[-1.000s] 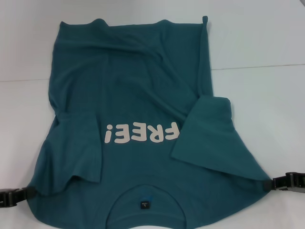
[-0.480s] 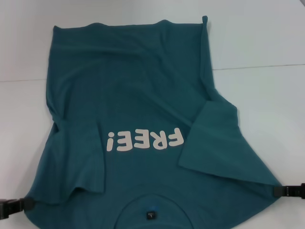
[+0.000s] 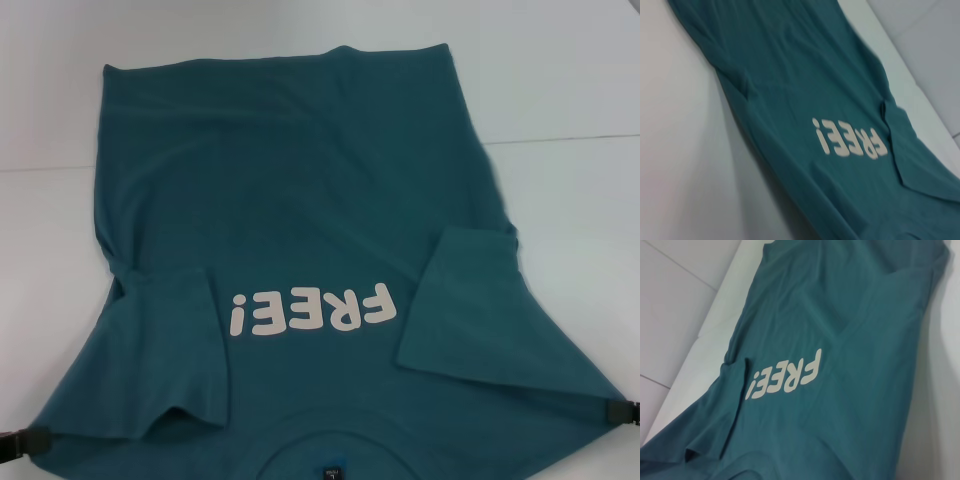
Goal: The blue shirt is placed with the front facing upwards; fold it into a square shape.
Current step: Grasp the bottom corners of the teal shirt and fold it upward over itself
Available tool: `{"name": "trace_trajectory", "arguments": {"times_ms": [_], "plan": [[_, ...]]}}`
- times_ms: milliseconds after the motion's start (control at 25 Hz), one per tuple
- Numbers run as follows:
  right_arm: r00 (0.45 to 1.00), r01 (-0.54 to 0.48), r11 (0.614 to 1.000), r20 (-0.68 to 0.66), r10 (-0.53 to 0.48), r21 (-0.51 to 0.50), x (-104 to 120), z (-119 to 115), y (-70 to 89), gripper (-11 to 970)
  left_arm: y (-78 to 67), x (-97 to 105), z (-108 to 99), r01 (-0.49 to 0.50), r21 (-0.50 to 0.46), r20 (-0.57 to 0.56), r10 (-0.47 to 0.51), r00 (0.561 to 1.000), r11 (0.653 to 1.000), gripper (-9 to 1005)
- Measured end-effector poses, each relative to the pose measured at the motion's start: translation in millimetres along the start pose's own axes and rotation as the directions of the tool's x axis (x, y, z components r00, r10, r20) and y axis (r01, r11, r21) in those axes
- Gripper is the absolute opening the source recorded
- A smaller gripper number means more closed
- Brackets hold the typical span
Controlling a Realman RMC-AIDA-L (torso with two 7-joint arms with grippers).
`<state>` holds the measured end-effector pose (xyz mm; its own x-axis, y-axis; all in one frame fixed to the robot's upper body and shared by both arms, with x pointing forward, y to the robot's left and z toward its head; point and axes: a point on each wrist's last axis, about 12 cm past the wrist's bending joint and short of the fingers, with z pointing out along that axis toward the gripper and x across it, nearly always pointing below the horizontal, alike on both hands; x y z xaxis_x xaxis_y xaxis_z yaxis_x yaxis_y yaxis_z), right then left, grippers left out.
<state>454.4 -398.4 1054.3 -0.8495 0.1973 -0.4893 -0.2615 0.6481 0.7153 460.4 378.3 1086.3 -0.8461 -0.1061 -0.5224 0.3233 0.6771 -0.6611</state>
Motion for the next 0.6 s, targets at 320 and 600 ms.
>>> {"name": "trace_trajectory", "arguments": {"times_ms": [320,600], "plan": [[1.0,-0.015,1.0,0.013,0.015,0.014,7.9,-6.6,-3.3,43,1.9,3.7,-9.1,0.013,-0.012,0.011,-0.013,1.0,1.0,0],[0.997,-0.052,0.998,0.051,0.05,0.04,14.6,-15.9,-8.1,45,5.2,8.8,-13.8,0.032,-0.033,0.0,-0.032,0.999,0.999,-1]]}}
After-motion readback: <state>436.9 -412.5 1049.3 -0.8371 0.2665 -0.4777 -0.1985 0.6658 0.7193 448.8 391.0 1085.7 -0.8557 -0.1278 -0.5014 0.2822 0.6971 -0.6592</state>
